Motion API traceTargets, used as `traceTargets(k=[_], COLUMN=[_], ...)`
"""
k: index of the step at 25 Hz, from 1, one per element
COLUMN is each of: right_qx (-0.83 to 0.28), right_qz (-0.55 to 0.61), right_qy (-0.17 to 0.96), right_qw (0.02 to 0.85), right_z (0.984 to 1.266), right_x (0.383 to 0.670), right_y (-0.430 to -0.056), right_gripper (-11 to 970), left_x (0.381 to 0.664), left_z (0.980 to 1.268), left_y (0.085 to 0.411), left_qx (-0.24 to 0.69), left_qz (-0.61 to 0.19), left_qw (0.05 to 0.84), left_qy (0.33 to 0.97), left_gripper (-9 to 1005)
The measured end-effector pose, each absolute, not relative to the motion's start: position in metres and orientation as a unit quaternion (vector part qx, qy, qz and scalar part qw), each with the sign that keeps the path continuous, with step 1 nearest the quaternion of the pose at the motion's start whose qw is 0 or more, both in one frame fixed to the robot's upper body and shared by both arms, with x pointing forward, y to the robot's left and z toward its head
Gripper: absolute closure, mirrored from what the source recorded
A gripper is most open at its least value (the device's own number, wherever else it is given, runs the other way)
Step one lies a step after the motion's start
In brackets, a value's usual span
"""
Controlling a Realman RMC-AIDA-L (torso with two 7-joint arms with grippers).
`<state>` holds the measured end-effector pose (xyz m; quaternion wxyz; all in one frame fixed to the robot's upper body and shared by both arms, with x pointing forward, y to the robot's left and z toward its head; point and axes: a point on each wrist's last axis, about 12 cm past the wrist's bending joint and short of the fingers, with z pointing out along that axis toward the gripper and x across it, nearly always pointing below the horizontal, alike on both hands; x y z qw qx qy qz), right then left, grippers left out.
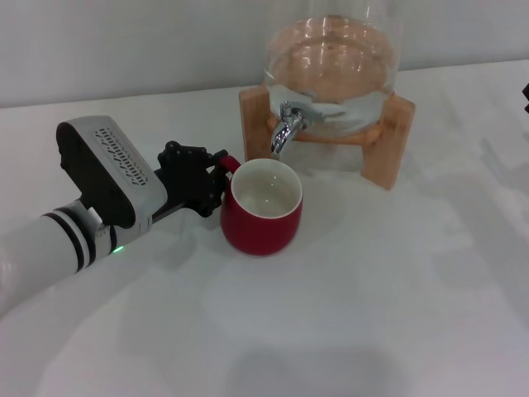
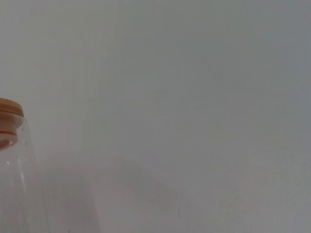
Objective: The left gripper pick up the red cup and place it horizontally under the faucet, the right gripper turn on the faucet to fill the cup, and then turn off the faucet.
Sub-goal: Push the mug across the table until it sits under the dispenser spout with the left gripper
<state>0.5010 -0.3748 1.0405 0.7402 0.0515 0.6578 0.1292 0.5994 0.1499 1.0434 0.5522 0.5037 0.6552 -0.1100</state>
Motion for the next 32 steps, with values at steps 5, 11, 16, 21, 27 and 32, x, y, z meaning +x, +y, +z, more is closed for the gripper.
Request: traceTargets(k=[5, 11, 16, 21, 27, 32], right_qx=[0.05, 0.041, 0.036, 0.036, 0.036, 0.037], right_qz=[0.123, 0.106, 0.102, 0.101, 0.104, 0.104], right_qy=[0.657, 0.658, 0.652, 0.652, 0.654, 0.655], right_qw=[0.742, 0.744, 0.75, 0.75, 0.749, 0.747], right_z=[1.041, 1.045, 1.049, 1.05, 1.049, 1.048], right_x=[0.503, 0.509, 0.513, 0.512, 0.512, 0.51], right_y=[-0.376, -0.378, -0.38, -0.381, -0.381, -0.381], right_gripper=[86, 86, 86, 86, 86, 86], left_x=[0.598, 0.598, 0.599, 0.599, 0.598, 0.597], left_z=[1.044, 1.044, 1.044, 1.044, 1.043, 1.041], left_y=[0.149, 0.149, 0.149, 0.15, 0.152, 0.154], left_qx=[0.505, 0.505, 0.504, 0.502, 0.502, 0.499], left_qz=[-0.112, -0.111, -0.111, -0.11, -0.105, -0.103], left_qw=[0.554, 0.554, 0.554, 0.555, 0.555, 0.555], left_qy=[0.653, 0.653, 0.653, 0.655, 0.654, 0.657], left_gripper=[907, 906, 906, 906, 906, 906])
